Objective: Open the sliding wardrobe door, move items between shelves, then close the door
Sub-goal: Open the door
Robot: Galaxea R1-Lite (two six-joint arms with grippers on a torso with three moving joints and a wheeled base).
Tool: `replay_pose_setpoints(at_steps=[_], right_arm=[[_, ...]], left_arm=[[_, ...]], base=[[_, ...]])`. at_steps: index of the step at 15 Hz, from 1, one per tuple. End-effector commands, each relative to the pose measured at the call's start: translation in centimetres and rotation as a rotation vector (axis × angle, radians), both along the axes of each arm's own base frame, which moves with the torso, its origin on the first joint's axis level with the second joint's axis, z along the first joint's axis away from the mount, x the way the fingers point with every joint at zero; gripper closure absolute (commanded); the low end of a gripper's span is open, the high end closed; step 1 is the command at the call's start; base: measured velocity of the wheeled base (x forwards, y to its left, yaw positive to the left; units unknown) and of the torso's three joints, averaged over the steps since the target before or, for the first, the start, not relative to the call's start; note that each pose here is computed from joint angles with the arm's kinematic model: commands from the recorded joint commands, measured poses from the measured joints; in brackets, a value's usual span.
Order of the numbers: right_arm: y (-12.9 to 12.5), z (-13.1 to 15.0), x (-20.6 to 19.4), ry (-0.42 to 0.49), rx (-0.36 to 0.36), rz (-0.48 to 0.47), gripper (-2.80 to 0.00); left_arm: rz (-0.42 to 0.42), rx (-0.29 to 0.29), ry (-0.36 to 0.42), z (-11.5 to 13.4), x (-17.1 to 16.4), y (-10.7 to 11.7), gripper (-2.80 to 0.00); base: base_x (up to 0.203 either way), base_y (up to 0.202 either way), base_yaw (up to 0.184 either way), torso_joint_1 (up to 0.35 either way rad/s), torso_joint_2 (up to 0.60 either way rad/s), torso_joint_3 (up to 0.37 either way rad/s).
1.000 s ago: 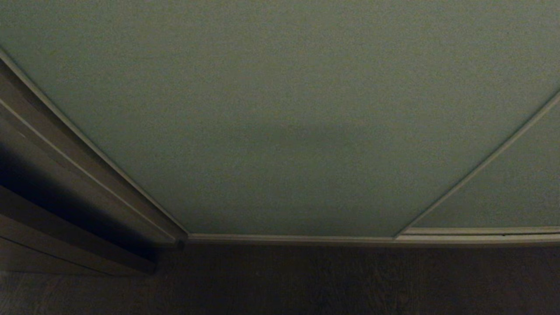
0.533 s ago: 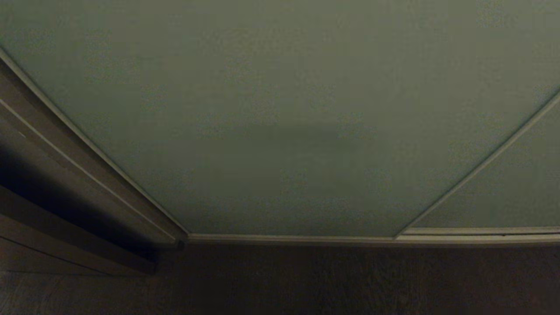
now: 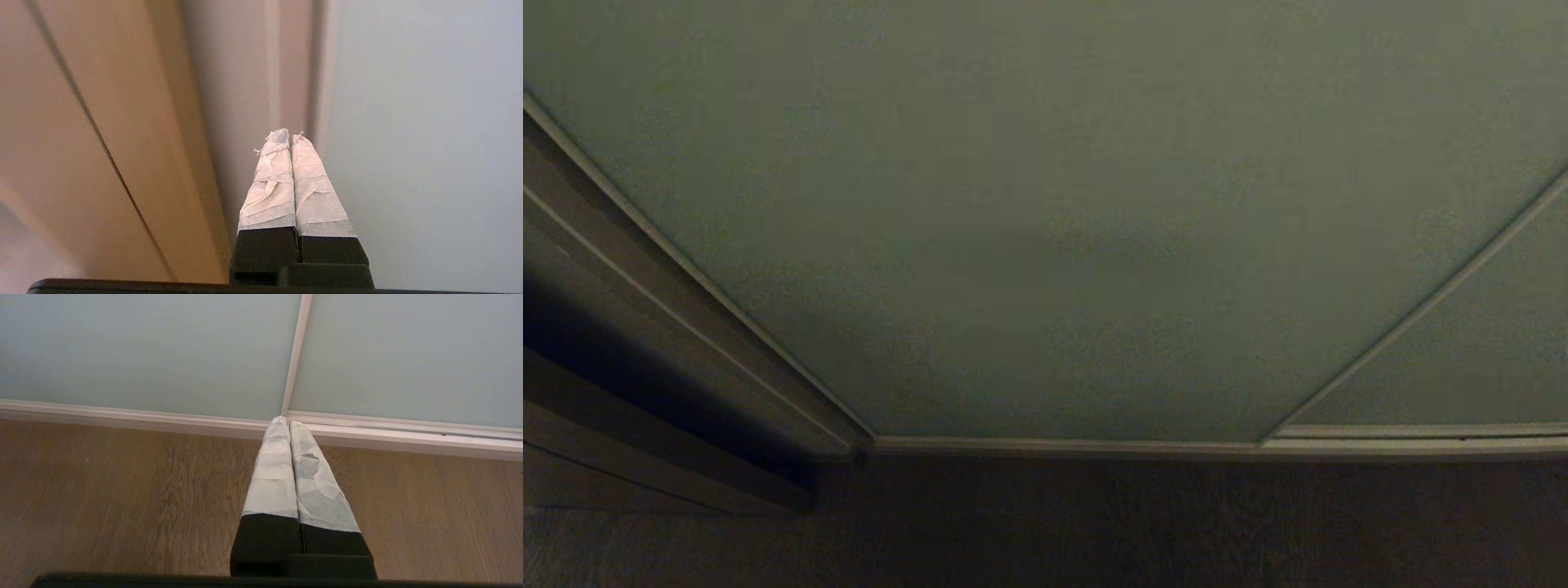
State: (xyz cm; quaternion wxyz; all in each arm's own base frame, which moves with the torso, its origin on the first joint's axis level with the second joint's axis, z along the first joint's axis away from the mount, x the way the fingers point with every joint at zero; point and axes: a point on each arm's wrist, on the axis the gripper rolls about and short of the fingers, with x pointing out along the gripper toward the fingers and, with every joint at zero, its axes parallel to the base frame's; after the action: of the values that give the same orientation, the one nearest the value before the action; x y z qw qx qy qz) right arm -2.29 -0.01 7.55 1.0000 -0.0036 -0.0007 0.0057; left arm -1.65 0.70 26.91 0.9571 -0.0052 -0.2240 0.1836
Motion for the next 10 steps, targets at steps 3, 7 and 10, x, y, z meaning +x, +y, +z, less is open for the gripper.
replay_pose_setpoints(at_steps=[3,7,10], right_arm=[[0.0,0.0,0.0,-0.002,0.000,0.001,0.00],[0.0,0.0,0.0,-0.002,0.000,0.001,0.00],[0.0,0.0,0.0,-0.001,0.000,0.001,0.00]], left_arm=[[0.146,-0.032,-0.156,5.9,5.9,0.5,0.00],[0.222,-0.087,-0.256,9.7,8.2,1.2,0.00],[0.210,-0.112,-0.235,10.4,10.4,1.6,0.00]], base=[[0.000,0.000,0.000,0.000,0.00,0.000],[0.000,0.000,0.000,0.000,0.00,0.000],[0.000,0.000,0.000,0.000,0.00,0.000]])
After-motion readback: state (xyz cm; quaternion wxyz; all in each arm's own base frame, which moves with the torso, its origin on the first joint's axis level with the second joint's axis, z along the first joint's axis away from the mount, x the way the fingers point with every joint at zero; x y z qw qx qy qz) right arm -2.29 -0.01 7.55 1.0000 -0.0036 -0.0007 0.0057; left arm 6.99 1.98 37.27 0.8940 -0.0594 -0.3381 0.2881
